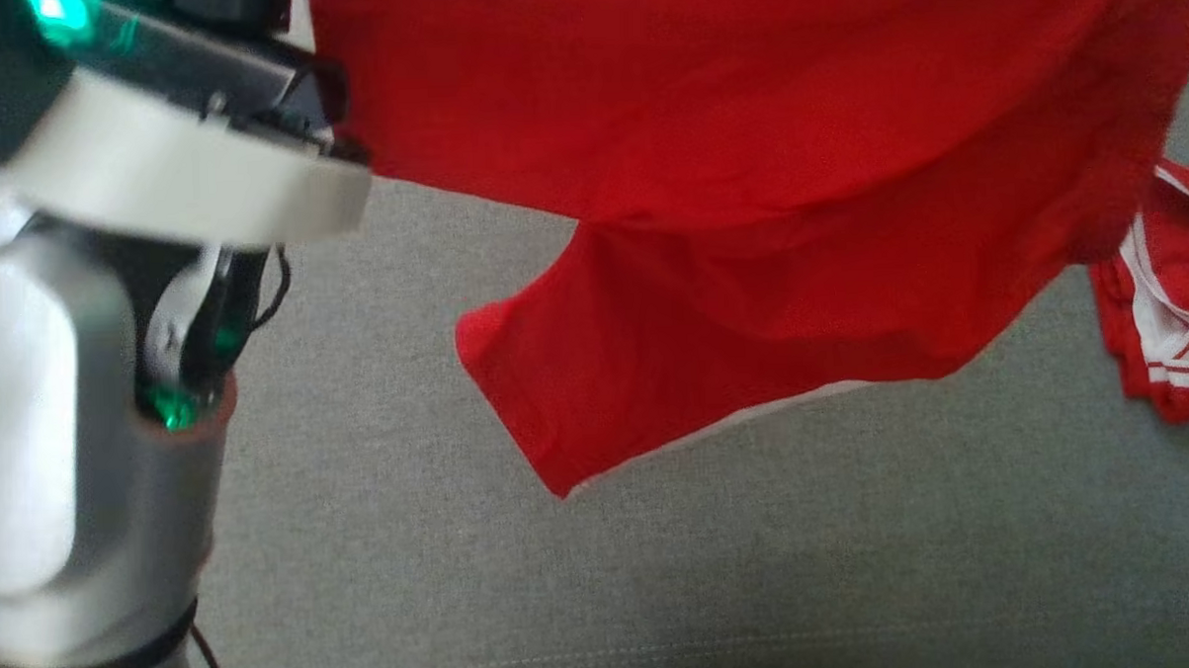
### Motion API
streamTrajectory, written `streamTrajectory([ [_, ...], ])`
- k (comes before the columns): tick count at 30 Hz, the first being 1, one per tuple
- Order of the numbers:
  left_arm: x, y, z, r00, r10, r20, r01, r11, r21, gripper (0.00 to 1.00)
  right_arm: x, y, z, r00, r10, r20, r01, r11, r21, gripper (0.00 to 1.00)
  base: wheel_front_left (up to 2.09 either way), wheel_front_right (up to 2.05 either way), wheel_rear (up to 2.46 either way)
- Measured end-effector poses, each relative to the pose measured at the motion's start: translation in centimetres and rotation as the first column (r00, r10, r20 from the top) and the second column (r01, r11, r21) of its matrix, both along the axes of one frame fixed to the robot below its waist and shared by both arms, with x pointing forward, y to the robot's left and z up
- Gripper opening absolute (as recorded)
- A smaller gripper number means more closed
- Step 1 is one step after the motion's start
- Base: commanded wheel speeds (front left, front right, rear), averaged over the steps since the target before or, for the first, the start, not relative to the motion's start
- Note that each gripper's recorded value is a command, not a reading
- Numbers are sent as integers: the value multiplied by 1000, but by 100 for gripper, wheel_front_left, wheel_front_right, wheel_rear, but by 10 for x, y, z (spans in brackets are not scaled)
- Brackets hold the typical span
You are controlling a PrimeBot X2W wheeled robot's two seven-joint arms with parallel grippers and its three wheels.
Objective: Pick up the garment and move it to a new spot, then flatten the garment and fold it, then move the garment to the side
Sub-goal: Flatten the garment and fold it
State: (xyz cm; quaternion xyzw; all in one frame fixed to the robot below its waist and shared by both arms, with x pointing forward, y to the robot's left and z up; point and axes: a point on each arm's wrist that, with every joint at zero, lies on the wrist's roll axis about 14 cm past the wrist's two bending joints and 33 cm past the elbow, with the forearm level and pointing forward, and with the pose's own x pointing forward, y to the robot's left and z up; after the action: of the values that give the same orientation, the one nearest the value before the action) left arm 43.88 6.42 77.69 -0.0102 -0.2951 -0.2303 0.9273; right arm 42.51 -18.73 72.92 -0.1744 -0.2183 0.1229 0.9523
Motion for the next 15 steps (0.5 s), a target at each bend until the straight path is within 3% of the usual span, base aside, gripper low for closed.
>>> streamTrajectory([
  [8, 79, -6, -38, 993, 15, -120, -18, 999, -27, 0, 66, 16, -35, 990, 55, -128, -53, 998, 16, 0, 0, 0, 0],
  [15, 142, 5, -47, 991, 78, -112, -89, 991, -100, 0, 132, 38, -32, 990, 93, -108, -86, 994, 64, 0, 0, 0, 0],
])
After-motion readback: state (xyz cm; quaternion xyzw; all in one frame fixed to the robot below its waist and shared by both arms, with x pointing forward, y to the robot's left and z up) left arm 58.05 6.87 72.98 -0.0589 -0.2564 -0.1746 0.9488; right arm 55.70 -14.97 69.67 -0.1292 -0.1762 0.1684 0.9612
